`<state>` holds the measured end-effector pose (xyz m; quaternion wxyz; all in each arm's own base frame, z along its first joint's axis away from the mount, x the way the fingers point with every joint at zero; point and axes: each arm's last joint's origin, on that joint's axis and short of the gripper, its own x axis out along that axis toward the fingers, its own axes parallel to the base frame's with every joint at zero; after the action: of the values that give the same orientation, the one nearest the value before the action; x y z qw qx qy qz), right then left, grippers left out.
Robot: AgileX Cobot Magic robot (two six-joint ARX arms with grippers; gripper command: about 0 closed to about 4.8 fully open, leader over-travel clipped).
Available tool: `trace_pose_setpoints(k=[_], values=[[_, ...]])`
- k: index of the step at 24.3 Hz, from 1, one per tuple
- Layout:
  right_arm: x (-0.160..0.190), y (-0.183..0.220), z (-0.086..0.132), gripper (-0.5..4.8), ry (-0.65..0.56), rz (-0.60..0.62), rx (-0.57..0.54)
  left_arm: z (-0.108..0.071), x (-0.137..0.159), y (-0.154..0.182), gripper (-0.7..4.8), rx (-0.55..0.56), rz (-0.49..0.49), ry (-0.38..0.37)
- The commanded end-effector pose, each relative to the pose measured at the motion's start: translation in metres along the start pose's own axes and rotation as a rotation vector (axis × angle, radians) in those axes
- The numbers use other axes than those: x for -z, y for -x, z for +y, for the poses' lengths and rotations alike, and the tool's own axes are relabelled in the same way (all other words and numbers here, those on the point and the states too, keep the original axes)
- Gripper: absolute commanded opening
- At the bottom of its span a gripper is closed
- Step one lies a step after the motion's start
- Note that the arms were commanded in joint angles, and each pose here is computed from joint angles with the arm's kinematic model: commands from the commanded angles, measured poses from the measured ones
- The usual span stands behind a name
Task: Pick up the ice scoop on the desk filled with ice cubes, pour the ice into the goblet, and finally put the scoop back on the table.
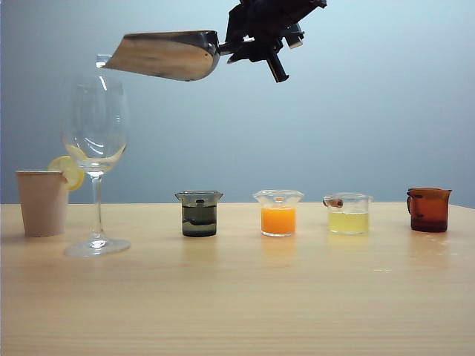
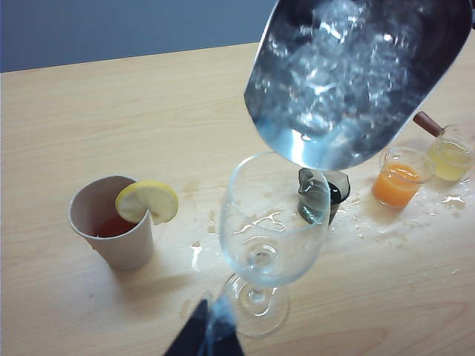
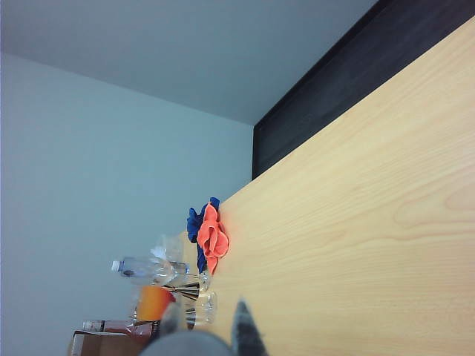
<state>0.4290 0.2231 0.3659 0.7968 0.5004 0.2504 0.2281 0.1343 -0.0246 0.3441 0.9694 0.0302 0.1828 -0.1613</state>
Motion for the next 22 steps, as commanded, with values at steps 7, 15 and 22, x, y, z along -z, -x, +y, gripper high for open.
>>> trace_pose_setpoints(k=[7, 15, 22], values=[[-0.0020, 0.0046, 0.0115, -0.09, 0.053, -0.016, -0.053, -0.0002, -0.0020, 0.0011, -0.03, 0.000, -0.016, -0.007], [-0.0027, 0.0051, 0.0131, -0.09, 0.086, -0.029, -0.052, -0.0002, -0.0020, 0.0011, -0.03, 0.000, -0.016, -0.007], [-0.0032, 0.0052, 0.0163, -0.09, 0.096, -0.052, -0.071, -0.0002, -0.0020, 0.0011, -0.03, 0.000, -0.016, -0.007]])
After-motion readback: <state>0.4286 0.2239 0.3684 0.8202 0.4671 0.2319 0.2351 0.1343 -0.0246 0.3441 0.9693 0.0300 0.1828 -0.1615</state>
